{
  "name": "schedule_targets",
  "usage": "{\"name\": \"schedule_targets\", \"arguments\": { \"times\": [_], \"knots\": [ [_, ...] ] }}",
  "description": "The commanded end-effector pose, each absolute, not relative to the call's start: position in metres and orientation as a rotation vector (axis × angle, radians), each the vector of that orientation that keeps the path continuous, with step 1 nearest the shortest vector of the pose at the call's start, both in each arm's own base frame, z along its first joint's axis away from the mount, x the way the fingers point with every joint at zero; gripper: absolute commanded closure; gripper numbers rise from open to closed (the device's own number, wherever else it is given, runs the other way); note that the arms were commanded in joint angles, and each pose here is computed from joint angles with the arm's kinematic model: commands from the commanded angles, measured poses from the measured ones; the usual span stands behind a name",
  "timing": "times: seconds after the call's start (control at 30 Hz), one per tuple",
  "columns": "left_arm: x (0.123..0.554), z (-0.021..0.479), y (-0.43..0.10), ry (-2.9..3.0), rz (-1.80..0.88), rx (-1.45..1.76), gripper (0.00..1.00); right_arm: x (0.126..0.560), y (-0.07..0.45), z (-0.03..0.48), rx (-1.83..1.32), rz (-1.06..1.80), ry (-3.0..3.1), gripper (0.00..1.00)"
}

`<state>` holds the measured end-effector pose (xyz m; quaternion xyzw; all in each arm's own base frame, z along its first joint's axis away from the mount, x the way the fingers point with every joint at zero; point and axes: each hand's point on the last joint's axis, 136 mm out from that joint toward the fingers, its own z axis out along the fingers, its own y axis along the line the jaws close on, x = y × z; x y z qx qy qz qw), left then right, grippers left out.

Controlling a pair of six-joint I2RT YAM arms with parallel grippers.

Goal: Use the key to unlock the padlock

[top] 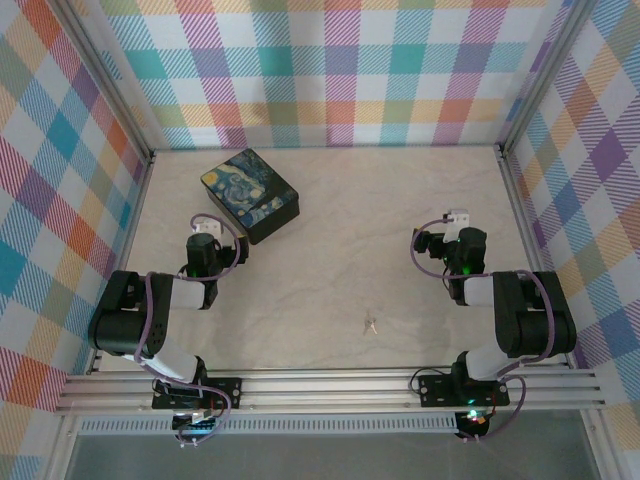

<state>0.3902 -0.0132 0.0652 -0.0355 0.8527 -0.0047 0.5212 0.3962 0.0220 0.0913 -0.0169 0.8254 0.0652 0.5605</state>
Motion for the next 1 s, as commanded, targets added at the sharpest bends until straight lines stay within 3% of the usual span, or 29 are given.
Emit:
{"name": "schedule_targets", "arguments": {
  "times": [0.0, 0.27, 0.6, 0.97],
  "knots": [
    [0.399, 0.079, -0.012, 1.994, -0.022, -0.081, 0.00, 0.398, 0.021, 0.093, -0.035, 0.156, 1.942, 0.00],
    [0.399, 0.079, -0.013, 1.996, -0.023, -0.080, 0.00, 0.398, 0.023, 0.093, -0.041, 0.161, 1.943, 0.00],
    [0.399, 0.118, 0.033, 2.016, 0.065, -0.349, 0.00, 0.382, 0.039, 0.122, -0.079, 0.195, 2.093, 0.01],
    [0.438, 0.164, 0.011, 2.164, -0.256, -0.611, 0.00, 0.368, 0.069, 0.159, -0.076, 0.359, 2.203, 0.05]
  ]
}}
